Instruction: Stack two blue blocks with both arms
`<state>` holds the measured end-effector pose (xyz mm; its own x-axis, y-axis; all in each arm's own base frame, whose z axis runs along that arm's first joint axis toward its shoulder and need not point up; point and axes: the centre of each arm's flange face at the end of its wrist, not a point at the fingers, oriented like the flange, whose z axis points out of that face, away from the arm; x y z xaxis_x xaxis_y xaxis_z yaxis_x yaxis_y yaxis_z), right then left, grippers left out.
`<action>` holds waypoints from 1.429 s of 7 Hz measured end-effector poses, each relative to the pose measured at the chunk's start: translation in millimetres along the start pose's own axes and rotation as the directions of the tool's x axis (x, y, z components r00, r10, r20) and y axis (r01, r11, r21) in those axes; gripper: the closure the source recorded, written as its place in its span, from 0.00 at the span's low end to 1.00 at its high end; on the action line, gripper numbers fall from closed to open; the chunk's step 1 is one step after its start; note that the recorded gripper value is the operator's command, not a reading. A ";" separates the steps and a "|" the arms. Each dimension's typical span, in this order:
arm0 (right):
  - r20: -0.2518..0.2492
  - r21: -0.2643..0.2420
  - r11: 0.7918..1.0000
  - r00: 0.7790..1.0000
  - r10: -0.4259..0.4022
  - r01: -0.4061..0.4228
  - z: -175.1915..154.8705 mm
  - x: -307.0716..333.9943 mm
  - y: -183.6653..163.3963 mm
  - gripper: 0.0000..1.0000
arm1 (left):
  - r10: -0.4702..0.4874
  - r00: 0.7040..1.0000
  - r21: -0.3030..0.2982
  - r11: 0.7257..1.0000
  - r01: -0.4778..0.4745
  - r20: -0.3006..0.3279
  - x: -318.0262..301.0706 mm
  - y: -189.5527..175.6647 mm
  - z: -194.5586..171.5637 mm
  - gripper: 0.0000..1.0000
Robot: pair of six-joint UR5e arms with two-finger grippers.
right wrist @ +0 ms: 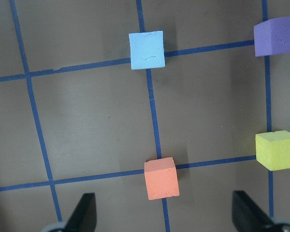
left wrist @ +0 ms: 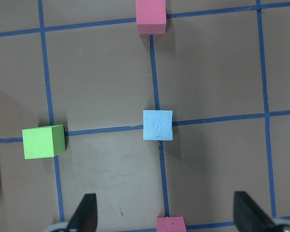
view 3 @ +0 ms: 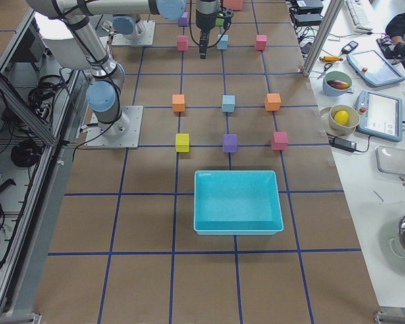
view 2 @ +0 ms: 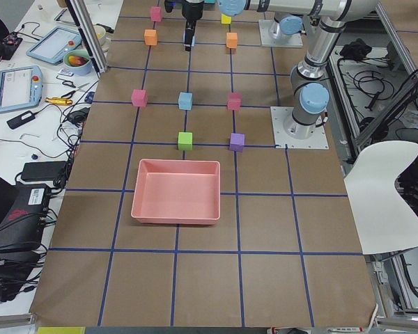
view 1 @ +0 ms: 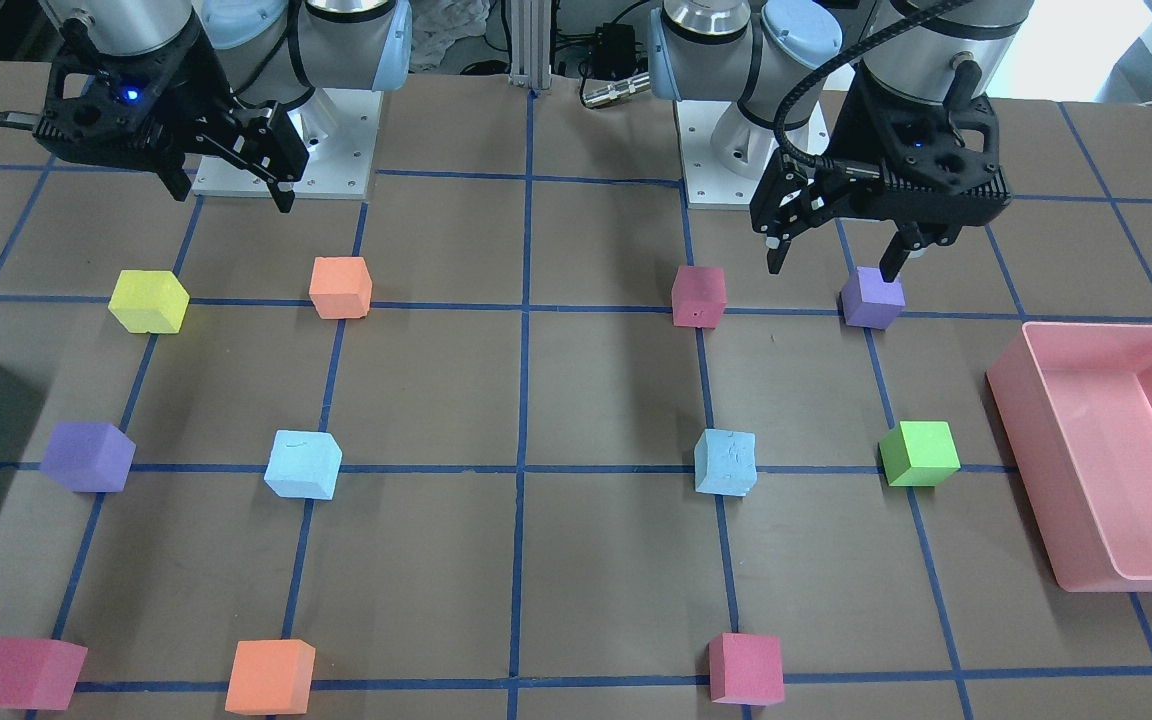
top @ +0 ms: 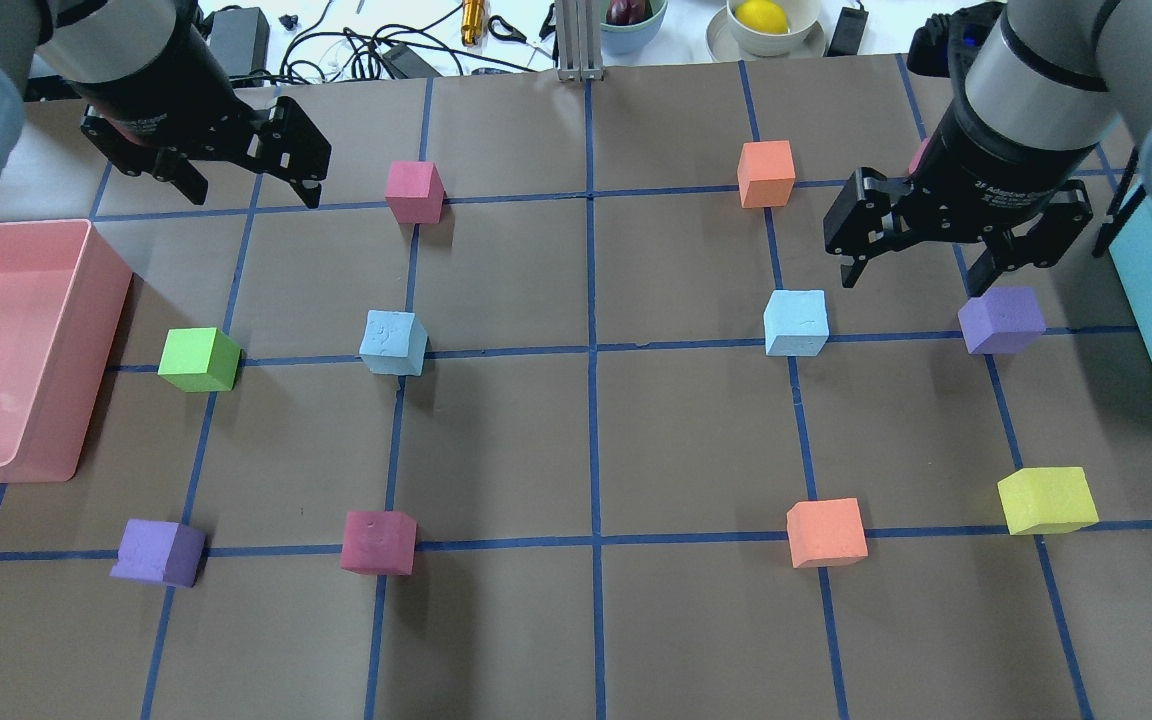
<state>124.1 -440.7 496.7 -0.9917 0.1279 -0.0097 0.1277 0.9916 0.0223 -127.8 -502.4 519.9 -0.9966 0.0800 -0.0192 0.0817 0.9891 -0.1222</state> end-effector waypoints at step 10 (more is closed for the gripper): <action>-0.002 -0.019 1.000 1.000 0.008 -0.008 9.5 0.6 -4.6 0.00 | 0.013 1.000 -0.078 0.997 -0.013 -0.007 1.9 -2.3 63.7 0.00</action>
<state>123.1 -445.0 487.1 -0.9908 0.1354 -0.0071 0.1350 0.9900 0.0416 -129.2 -512.4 457.0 -0.9955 0.0933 -0.0138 0.0938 0.9946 -0.0441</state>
